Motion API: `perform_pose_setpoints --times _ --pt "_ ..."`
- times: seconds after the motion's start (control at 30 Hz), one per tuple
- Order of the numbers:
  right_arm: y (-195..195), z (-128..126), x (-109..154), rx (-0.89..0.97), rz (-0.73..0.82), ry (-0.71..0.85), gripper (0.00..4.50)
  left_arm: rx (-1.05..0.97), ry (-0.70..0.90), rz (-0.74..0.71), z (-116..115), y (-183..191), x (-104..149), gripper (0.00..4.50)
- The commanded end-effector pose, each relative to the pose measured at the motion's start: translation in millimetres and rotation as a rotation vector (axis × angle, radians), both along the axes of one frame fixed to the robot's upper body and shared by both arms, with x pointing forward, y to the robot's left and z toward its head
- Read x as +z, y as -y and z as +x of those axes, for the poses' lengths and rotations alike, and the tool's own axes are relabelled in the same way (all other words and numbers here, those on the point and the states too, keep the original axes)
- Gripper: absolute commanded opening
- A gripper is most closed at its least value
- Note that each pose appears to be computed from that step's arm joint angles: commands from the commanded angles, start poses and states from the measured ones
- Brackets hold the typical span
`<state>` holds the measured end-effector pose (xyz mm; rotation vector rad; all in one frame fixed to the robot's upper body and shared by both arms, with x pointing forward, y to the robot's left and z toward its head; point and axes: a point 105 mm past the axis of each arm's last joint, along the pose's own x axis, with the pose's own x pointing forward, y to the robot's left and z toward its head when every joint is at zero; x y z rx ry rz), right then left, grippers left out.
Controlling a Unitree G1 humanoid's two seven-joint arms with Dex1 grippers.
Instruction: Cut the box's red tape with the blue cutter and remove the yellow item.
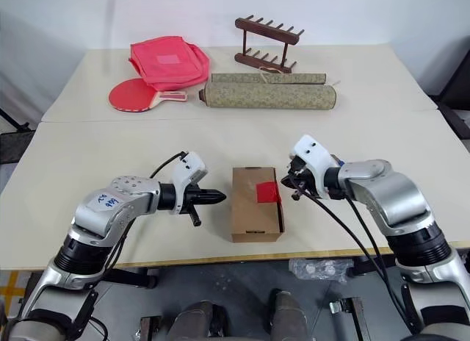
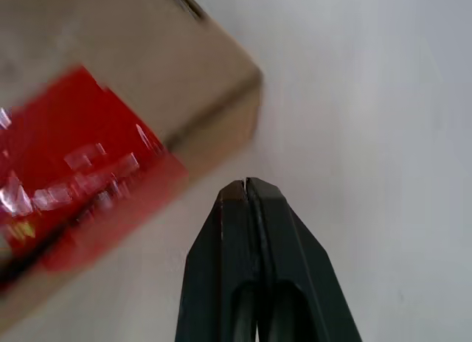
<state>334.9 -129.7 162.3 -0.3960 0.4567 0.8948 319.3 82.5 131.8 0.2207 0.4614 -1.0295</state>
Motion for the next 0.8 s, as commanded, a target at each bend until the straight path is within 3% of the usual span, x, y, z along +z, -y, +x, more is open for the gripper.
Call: perform_pose_setpoints --times 0.03,0.57,0.67,0.8 --pt "-16 -5 10 0.068 0.013 0.023 0.04 0.002 0.065 -0.019 5 1 16 0.00" --pt "-5 7 13 0.004 -0.026 0.049 0.04 0.028 0.105 0.012 25 0 18 0.00" --pt "7 9 22 -0.029 -0.044 0.098 0.04 0.027 0.102 0.011 22 -8 19 0.00" --pt "35 7 48 -0.096 -0.062 0.163 0.19 -0.098 0.092 -0.119 -2 -8 42 0.00"
